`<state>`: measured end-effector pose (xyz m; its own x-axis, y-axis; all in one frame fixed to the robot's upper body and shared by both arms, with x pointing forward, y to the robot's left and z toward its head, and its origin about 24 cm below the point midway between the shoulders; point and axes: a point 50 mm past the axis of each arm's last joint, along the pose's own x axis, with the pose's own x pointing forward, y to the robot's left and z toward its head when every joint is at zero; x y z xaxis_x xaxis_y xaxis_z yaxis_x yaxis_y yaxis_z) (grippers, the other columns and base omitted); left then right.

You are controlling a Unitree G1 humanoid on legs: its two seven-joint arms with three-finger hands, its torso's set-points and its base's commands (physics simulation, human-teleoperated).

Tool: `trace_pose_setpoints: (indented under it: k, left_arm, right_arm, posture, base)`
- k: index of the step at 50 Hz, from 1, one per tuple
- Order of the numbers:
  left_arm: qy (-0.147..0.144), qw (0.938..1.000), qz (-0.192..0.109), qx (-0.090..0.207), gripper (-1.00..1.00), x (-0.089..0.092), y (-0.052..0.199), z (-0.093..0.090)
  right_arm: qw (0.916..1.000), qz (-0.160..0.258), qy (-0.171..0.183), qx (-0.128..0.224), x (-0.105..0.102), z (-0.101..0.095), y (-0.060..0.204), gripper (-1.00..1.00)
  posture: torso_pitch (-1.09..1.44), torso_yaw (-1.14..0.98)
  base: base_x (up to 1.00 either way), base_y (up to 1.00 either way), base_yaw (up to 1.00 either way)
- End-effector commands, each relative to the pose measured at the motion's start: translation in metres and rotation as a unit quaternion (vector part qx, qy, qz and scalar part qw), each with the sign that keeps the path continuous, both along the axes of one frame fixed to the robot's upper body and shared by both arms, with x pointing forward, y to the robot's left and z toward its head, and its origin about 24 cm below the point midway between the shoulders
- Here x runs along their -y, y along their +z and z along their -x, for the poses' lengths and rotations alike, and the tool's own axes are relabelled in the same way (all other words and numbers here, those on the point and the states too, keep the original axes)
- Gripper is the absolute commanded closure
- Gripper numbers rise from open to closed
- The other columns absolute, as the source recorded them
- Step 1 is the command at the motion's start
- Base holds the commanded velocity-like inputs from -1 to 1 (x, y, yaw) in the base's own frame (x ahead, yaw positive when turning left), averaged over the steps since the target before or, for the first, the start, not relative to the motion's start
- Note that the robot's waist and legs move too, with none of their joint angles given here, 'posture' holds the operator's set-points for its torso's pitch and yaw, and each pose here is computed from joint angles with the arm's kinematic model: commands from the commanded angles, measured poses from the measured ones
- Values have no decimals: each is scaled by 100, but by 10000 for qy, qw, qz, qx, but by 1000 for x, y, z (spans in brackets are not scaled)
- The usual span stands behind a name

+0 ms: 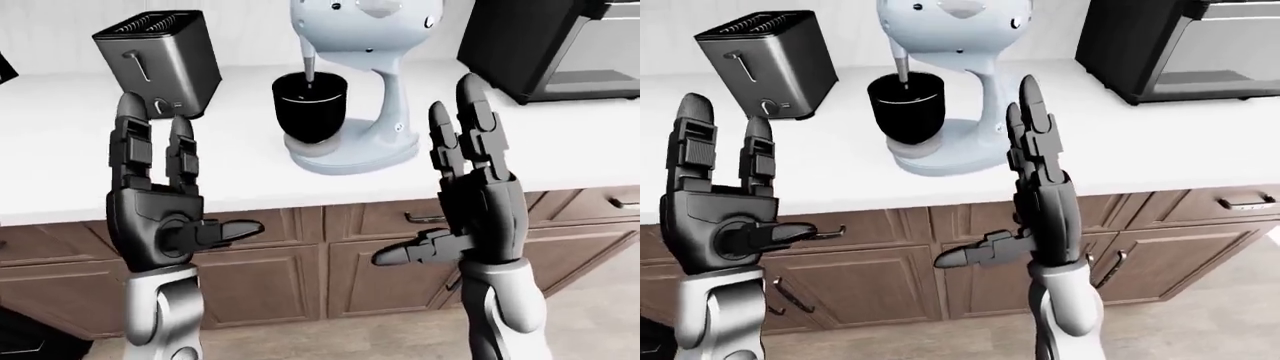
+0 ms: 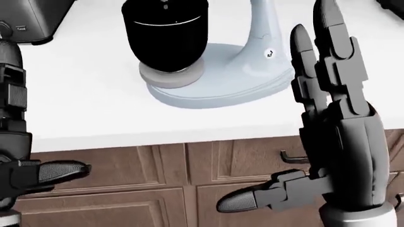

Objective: Open the stand mixer head.

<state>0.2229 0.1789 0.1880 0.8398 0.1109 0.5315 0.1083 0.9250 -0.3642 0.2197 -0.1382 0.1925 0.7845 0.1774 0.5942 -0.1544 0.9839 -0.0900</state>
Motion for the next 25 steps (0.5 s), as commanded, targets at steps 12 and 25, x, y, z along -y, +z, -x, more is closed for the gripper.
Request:
trace_pose_setpoints:
  k: [12, 25]
  left_arm:
    - [73, 9981, -61, 606, -97, -2, 20, 8]
    - [74, 9982, -68, 592, -98, -2, 18, 8]
  right_arm:
    - [9981, 16, 55, 607, -5, 7, 18, -100]
    - [9982, -44, 128, 581, -5, 7, 17, -100]
  posture:
    - [0, 0]
    - [0, 0]
  base:
    - [26, 0, 0]
    - [18, 0, 0]
